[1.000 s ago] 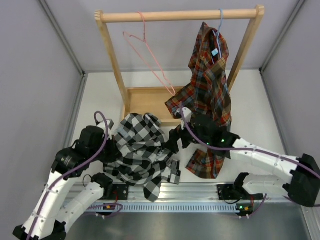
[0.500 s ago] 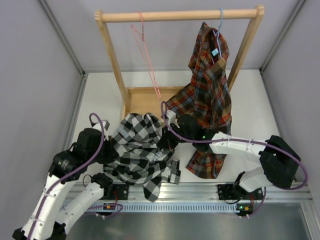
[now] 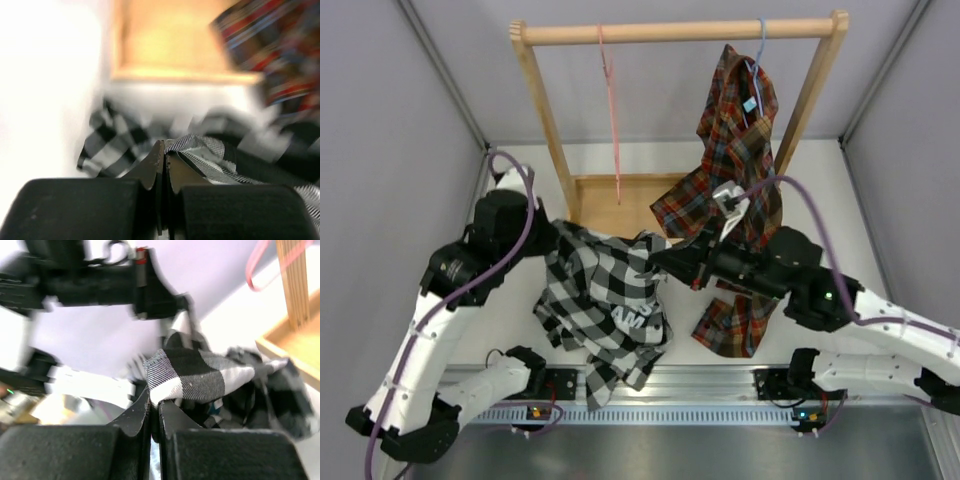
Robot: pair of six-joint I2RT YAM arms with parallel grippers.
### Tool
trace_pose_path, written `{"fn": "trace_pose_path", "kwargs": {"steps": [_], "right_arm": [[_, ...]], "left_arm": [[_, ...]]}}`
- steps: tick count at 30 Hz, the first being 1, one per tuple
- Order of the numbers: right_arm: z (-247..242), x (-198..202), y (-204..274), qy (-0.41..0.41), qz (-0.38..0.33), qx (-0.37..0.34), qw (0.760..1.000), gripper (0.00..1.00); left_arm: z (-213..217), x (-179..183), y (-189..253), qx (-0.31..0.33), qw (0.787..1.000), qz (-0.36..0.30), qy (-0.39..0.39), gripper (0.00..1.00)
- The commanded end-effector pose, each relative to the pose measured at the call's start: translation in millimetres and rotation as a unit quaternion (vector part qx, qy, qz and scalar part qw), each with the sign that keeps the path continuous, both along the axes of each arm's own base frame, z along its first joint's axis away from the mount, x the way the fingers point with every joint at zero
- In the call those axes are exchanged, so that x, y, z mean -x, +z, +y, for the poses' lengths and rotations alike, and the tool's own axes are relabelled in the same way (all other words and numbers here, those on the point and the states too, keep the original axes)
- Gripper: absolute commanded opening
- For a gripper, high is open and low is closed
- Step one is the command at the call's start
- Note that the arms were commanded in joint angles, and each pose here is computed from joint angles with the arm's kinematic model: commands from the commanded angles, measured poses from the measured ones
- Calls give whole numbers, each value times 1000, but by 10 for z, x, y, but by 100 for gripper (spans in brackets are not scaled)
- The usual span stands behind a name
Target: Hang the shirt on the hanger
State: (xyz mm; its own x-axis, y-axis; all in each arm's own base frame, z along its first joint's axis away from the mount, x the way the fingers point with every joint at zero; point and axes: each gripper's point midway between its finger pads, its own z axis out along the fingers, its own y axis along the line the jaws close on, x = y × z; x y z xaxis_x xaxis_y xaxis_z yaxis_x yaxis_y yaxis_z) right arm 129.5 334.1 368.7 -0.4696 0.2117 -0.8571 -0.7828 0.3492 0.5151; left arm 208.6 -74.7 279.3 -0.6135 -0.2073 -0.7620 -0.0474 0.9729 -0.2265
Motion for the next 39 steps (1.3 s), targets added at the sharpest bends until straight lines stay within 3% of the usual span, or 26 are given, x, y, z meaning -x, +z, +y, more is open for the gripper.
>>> {"fn": "trace_pose_path", "kwargs": {"steps": [1,2,5,8,10,13,14,16,18,22,28,29,30,31,32,37,39], "right_arm": [[-428,131,788,-52,9,-82,995,0],[-459,236,921,-38,7,-93,995,0],[-646,437,1476,-11,-10,-127,992,0],[-662,506,1579,3,-8,-118,993,0],[-666,526,1650,7,-6,-121,993,0],[-523,487,1523,6,2,-105,994,0],[-443,459,1436,5,5,-97,995,0],[-218,337,1210,-12,13,-66,998,0],[0,115,839,-58,28,-21,998,0],[256,-265,125,-150,55,30,987,0],[521,-681,-787,-263,77,99,956,0],[537,-725,-840,-275,78,102,953,0],[591,-778,-962,-289,80,112,947,0],[607,-818,-1010,-296,80,117,945,0],[642,-849,-996,-302,83,112,943,0],[874,-947,-1202,-295,96,120,943,2],[996,-922,-1251,-278,101,120,948,13]], "left_arm": [[-262,-567,988,2,988,-147,-53,0],[-335,-561,1433,22,978,-193,-74,0],[-641,-579,1954,41,957,-238,-162,0],[-733,-545,2073,47,948,-250,-192,0],[-698,-494,1928,42,951,-238,-190,0],[-509,-590,1296,17,977,-172,-124,0],[-329,-570,1156,11,984,-162,-71,0],[-117,-573,528,-20,995,-96,-3,0],[186,-486,-14,-60,994,-35,85,0],[568,-449,-662,-120,974,33,187,0],[919,-657,-1119,-100,957,106,251,0],[909,-684,-1065,-92,958,102,250,10],[875,-690,-1029,-83,961,98,244,27],[798,-671,-940,-58,968,85,229,53],[756,-647,-870,-45,972,75,219,96],[481,-273,-454,56,987,-12,149,98],[380,-47,-257,97,987,-68,113,98]]}}
